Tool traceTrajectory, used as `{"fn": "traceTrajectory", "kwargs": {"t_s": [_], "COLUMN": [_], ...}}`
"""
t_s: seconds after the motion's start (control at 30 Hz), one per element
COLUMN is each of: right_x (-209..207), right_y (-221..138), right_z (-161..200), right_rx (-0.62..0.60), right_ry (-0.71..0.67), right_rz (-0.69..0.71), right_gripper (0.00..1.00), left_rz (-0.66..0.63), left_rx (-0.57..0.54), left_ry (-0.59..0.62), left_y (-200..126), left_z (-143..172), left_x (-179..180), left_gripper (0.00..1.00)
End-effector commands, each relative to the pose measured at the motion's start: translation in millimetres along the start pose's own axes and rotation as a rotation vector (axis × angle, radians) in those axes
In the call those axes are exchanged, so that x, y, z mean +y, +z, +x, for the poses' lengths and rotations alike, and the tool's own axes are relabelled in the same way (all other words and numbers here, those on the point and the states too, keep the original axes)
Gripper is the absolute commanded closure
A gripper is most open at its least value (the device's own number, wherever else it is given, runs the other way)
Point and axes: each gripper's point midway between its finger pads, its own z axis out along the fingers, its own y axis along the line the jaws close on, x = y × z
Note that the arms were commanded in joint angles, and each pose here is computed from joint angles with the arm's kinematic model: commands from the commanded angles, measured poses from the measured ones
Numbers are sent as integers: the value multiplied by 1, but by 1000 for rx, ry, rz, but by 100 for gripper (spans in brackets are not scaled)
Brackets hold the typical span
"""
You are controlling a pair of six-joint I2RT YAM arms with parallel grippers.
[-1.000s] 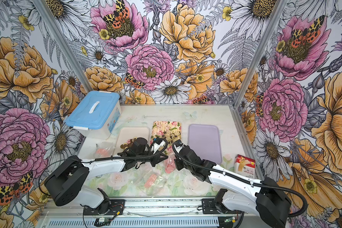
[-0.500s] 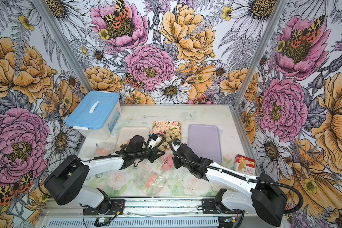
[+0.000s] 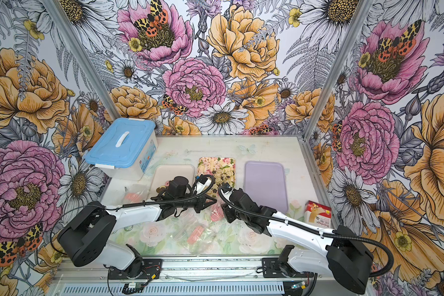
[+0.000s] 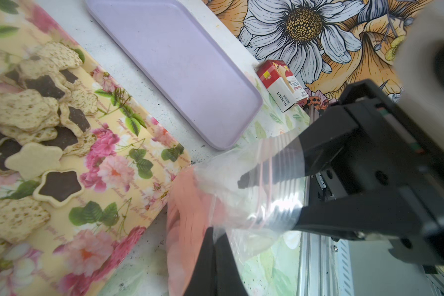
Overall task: Pour cookies out of the ziploc bag
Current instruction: Open the ziploc bag at the center of the board.
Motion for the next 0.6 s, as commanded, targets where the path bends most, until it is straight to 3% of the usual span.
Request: {"fn": "traceTrajectory", "kwargs": {"t_s": [0.0,0.27,0.57], "right_x": [7,1,0], "right_y": [-6,6,14], "right_z": [-12,-8,-8], "right_rx": [-57,-26,-16], "right_ry": [-9,-10,-25], "right_rz": [-30,10,20], "right_gripper": [61,61,61], "left_rz": [38,64,195], "left_rx": [-23,-14,37], "left_ry": [40,48,115], "left_y": [-1,0,11], "left_z": [-5,-3,6], "left_x": [-8,-13,-46], "left_gripper": [100,100,100]}}
